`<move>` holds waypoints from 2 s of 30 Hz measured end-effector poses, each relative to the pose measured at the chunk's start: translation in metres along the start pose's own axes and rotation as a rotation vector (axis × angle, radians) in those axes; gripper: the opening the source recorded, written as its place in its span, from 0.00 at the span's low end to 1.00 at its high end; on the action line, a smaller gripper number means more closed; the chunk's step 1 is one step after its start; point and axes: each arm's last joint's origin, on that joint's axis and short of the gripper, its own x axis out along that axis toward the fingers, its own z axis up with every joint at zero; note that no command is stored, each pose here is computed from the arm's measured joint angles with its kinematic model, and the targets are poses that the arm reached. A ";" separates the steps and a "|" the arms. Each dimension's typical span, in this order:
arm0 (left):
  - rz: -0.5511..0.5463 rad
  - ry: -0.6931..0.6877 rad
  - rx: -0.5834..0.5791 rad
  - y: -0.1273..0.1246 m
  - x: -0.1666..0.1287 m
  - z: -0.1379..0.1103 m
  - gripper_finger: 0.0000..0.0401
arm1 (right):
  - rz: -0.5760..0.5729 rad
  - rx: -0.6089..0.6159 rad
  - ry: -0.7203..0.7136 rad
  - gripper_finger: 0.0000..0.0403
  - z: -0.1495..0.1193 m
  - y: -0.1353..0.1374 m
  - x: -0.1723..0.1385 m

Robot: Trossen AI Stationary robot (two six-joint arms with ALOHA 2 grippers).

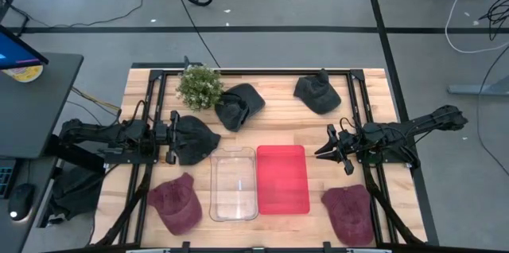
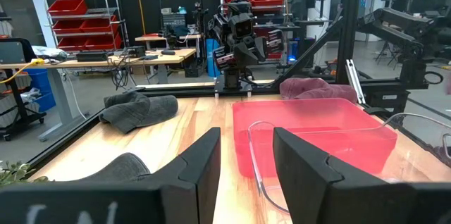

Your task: Pick & Place hat

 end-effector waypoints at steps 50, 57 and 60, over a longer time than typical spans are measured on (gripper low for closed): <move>0.000 0.000 0.000 0.000 0.000 0.000 0.34 | 0.138 0.090 -0.453 0.19 0.124 0.030 -0.021; 0.000 0.000 0.000 0.000 0.000 0.000 0.34 | 0.004 0.220 0.035 0.34 0.167 0.044 0.002; 0.000 0.000 0.000 0.000 0.000 0.000 0.34 | -0.028 0.353 0.245 0.44 0.178 0.050 0.016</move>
